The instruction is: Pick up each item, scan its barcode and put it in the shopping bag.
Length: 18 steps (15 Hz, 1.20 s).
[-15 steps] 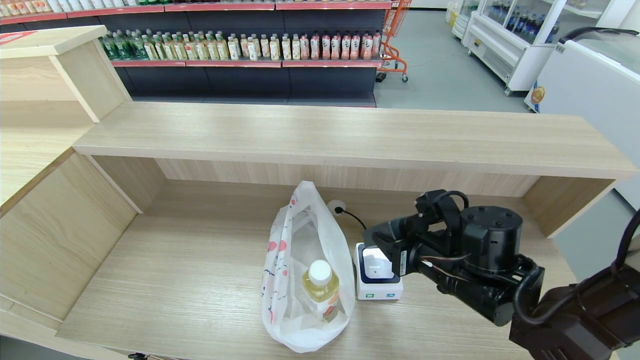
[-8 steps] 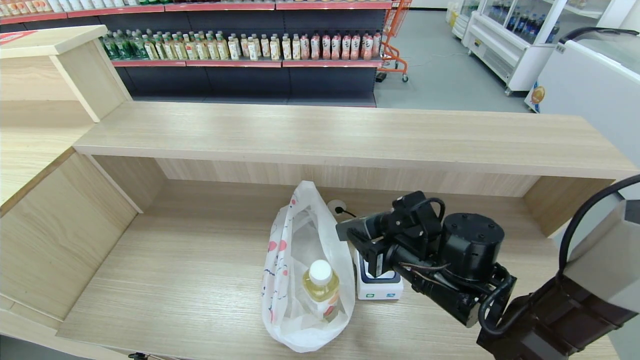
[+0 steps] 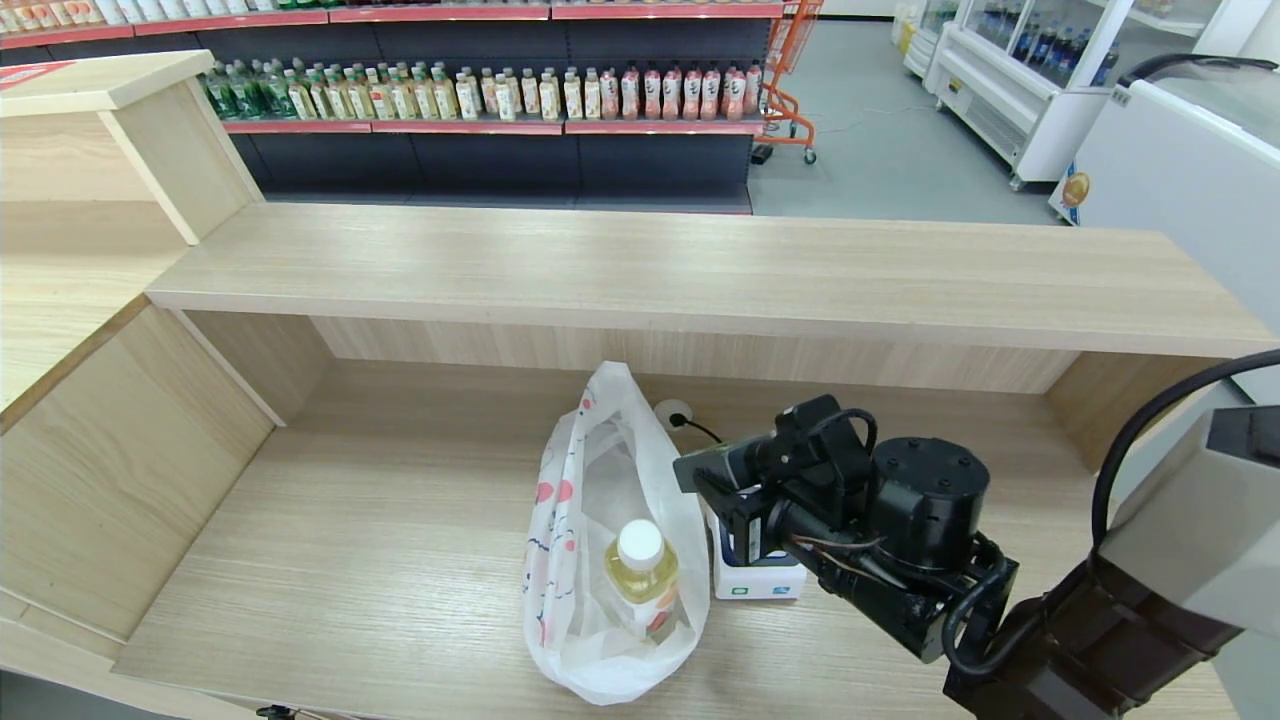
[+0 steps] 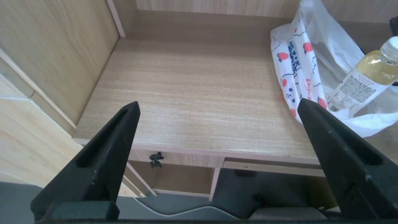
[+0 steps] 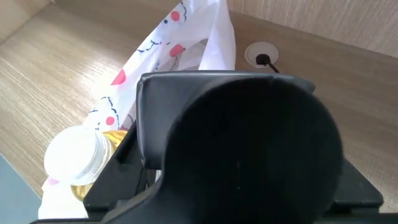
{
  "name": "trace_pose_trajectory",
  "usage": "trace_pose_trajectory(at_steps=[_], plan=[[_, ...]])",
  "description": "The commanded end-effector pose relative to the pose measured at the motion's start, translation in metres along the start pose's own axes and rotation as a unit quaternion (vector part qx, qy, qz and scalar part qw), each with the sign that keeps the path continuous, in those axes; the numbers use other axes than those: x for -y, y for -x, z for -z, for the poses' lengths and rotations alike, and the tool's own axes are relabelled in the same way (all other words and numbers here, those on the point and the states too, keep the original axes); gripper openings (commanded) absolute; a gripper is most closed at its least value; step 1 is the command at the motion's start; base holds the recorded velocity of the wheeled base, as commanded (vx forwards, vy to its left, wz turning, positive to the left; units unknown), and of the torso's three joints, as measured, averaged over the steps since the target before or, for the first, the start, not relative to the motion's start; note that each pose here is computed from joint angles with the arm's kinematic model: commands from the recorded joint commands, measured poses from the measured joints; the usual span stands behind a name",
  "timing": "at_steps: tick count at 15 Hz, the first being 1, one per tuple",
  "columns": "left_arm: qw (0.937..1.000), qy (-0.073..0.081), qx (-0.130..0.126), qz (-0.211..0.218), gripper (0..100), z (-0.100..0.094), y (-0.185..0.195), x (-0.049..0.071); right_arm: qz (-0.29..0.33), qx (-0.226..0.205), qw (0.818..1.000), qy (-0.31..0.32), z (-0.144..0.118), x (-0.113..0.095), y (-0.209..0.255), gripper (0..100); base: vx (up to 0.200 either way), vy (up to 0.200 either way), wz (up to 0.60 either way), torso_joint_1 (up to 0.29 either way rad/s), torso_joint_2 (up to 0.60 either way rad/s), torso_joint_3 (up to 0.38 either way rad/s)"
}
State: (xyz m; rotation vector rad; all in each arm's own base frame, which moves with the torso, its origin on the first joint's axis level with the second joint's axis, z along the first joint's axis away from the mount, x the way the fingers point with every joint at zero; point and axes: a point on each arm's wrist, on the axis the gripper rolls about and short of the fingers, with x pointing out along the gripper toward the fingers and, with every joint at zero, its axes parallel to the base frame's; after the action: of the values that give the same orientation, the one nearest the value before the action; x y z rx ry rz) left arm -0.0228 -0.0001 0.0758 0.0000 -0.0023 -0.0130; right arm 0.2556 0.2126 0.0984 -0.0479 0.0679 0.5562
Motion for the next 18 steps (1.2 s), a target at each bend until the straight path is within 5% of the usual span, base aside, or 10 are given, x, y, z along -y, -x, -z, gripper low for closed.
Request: trace_pose_trajectory(at_steps=[1,7,10,13,18], plan=[[1.0,0.0,0.0,0.0,100,0.0,0.0,0.0,0.0,0.001,1.0,0.0,-0.001,0.0,0.0,0,0.0,0.0,0.0,0.0,0.0,0.0],[1.0,0.001,0.0,0.0,100,0.0,0.0,0.0,0.003,0.006,1.0,-0.001,-0.004,0.001,0.002,0,0.0,0.0,0.0,0.0,0.0,0.0],[1.0,0.002,0.0,0.0,100,0.0,0.0,0.0,0.008,0.013,1.0,-0.004,-0.009,0.006,0.003,0,0.0,0.2,0.0,-0.001,0.0,0.001],[1.0,0.001,0.0,0.0,100,0.0,0.0,0.0,0.027,0.018,0.999,-0.005,-0.012,0.026,-0.004,0,0.0,0.2,0.0,0.014,0.0,-0.004],[1.0,0.001,0.0,0.0,100,0.0,0.0,0.0,0.019,0.021,1.0,-0.008,-0.01,0.051,-0.014,0,0.0,0.0,0.0,0.0,0.0,0.0]])
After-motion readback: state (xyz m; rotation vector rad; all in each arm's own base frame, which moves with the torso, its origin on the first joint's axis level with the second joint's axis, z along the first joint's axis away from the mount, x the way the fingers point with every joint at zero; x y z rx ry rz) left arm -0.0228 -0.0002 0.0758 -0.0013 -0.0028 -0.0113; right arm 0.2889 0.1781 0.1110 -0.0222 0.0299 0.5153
